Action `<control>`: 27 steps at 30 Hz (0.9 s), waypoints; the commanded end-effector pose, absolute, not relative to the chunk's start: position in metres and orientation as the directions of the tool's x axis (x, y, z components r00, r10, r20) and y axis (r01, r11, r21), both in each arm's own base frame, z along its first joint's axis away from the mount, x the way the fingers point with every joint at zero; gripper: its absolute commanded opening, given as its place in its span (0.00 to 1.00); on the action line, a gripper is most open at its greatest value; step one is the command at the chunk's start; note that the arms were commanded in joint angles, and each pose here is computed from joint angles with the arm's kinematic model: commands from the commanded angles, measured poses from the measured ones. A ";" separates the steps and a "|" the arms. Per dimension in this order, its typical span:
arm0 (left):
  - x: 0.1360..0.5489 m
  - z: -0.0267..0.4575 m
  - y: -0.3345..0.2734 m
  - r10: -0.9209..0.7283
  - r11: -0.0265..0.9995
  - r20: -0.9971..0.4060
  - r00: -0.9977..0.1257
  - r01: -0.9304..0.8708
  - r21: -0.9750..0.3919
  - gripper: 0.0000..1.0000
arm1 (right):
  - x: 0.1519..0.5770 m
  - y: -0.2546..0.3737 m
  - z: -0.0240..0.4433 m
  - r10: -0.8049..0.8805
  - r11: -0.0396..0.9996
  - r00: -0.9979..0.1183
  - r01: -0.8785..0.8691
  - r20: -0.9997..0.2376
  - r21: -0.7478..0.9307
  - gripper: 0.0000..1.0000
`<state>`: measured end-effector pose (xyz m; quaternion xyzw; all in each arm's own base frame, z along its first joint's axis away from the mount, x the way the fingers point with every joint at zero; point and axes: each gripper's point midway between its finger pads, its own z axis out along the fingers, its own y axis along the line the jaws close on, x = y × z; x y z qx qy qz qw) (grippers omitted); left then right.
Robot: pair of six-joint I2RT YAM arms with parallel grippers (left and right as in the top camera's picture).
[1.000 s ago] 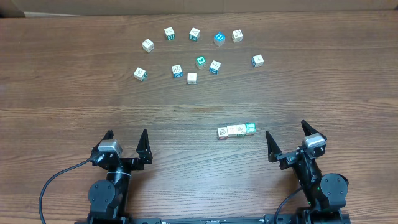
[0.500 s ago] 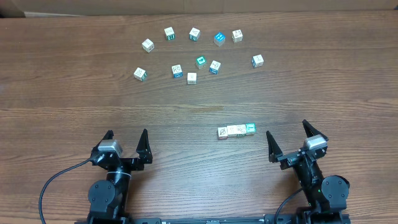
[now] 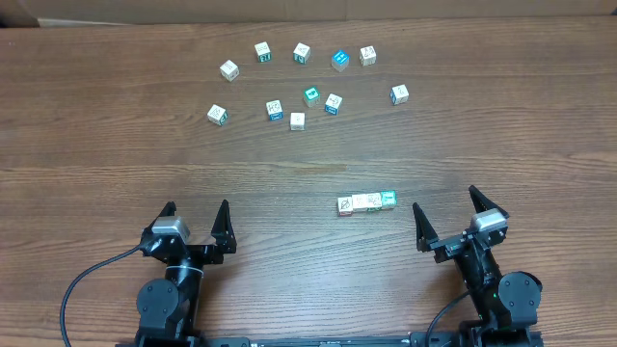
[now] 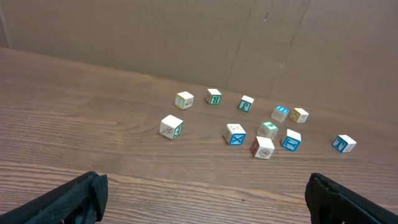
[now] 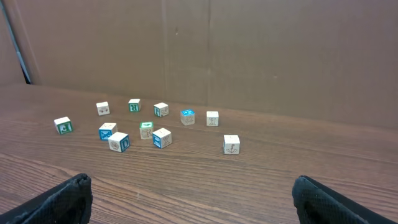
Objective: Form a horizontal line
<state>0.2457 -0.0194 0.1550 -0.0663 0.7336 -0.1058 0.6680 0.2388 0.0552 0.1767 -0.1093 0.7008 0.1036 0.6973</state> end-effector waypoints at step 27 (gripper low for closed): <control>0.245 0.157 -0.022 -0.213 0.974 -0.973 -0.089 0.061 -0.219 1.00 | 0.241 0.048 0.175 -0.006 0.967 0.000 -0.253 -1.000 -0.006 1.00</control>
